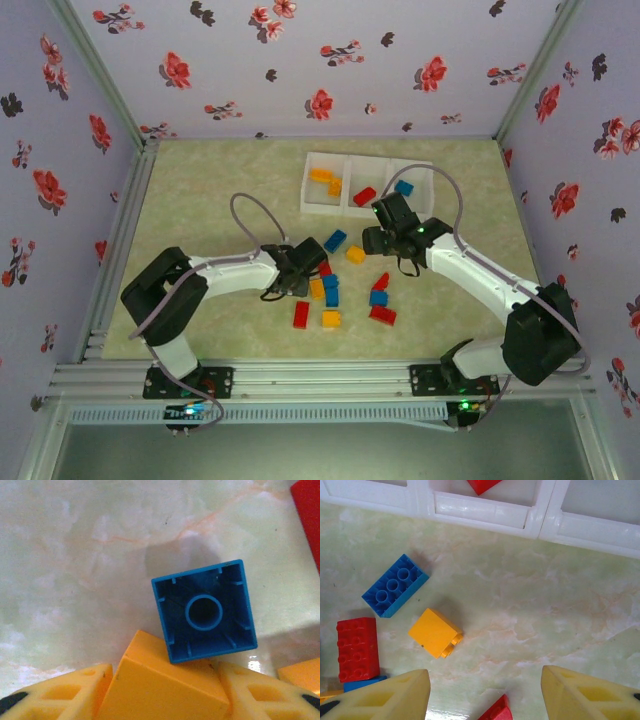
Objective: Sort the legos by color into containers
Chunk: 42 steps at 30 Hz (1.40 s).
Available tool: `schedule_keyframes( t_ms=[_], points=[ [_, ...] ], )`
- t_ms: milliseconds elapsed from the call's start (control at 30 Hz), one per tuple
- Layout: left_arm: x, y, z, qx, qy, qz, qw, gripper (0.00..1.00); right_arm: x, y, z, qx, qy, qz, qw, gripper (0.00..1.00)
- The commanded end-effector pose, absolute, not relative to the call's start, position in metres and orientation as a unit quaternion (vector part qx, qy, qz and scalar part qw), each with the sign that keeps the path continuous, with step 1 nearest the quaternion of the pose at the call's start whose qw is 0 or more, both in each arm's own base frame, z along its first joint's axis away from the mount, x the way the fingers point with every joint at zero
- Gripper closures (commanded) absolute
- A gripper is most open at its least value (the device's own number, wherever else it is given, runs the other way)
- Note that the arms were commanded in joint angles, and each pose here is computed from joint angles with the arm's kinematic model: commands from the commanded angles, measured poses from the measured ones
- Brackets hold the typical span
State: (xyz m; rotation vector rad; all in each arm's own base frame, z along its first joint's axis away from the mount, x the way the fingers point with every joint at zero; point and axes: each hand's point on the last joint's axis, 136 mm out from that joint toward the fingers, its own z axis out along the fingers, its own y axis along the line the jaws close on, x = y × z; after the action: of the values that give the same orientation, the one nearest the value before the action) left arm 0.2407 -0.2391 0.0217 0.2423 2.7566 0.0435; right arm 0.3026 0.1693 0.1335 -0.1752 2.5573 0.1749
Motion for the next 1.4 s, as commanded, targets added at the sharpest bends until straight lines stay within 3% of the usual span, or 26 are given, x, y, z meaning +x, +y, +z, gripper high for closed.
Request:
schedule_keyframes(
  t_ms=[0, 133, 500, 967, 1367],
  points=[
    [0.245, -0.231, 0.025, 0.082, 0.978, 0.037, 0.19, 0.55, 0.302, 0.167, 0.138, -0.056, 0.954, 0.058, 0.288, 0.39],
    [0.247, -0.231, 0.034, 0.082, 0.976, 0.038, 0.198, 0.6, 0.302, 0.166, 0.136, -0.055, 0.955, 0.057, 0.288, 0.39],
    [0.282, -0.248, 0.091, 0.093, 0.964, 0.018, 0.247, 0.6, 0.3, 0.16, 0.134, -0.05, 0.953, 0.048, 0.293, 0.39],
    [0.407, -0.288, 0.159, 0.085, 0.935, -0.038, 0.343, 0.6, 0.286, 0.142, 0.132, -0.037, 0.953, 0.036, 0.298, 0.38],
    [0.491, -0.318, 0.151, 0.101, 0.932, -0.082, 0.338, 0.58, 0.271, 0.133, 0.129, -0.031, 0.954, 0.04, 0.295, 0.38]
  ],
)
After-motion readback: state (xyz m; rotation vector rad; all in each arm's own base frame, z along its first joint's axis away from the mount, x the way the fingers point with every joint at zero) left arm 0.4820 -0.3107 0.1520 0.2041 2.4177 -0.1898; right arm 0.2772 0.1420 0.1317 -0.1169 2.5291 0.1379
